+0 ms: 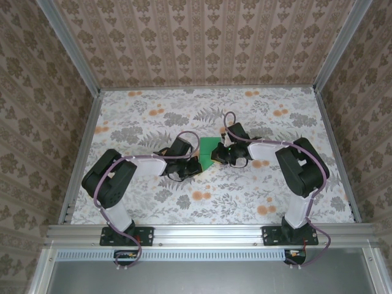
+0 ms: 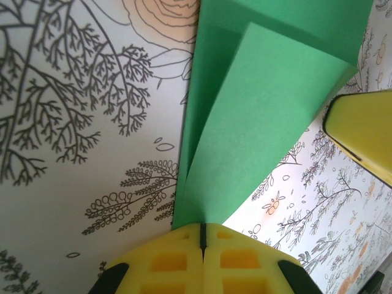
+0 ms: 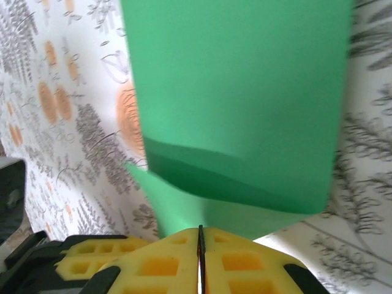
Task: Fold a paper plane with a square sheet of paper (pick it up from the middle)
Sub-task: Third fold the triangle at the center of the table.
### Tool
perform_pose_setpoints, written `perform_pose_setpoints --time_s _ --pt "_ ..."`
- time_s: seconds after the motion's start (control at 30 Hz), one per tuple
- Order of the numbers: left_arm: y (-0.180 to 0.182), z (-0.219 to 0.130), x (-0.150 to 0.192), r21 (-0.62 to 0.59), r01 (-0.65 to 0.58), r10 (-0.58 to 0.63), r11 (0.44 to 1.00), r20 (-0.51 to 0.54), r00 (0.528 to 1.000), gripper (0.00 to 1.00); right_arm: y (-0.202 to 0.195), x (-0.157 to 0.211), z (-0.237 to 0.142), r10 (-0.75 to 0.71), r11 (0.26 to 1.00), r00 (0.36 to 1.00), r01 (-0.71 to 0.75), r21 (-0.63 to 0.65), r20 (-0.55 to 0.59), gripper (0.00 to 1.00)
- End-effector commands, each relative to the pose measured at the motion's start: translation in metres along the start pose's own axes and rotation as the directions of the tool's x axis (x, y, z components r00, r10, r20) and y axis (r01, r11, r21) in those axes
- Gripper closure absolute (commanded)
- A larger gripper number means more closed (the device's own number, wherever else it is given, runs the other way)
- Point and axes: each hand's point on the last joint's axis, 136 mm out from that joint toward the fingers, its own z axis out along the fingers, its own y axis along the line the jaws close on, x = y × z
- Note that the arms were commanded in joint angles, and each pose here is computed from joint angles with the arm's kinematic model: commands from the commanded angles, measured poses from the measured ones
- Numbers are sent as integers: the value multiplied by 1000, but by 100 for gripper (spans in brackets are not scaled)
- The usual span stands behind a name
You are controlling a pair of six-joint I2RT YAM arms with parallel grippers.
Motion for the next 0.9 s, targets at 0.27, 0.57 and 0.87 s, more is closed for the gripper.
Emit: perform_pose_setpoints --time_s 0.27,0.57,0.87 --pt "38 6 11 -127 22 -24 992 -15 1000 100 15 38 30 -65 998 991 65 -1 -119 91" --pt "49 4 16 -175 53 -59 983 -25 998 100 -30 21 28 -14 991 996 26 132 -87 92" --pt "57 6 23 -194 74 -84 978 -44 996 100 -71 -34 -5 36 987 998 -43 156 51 92"
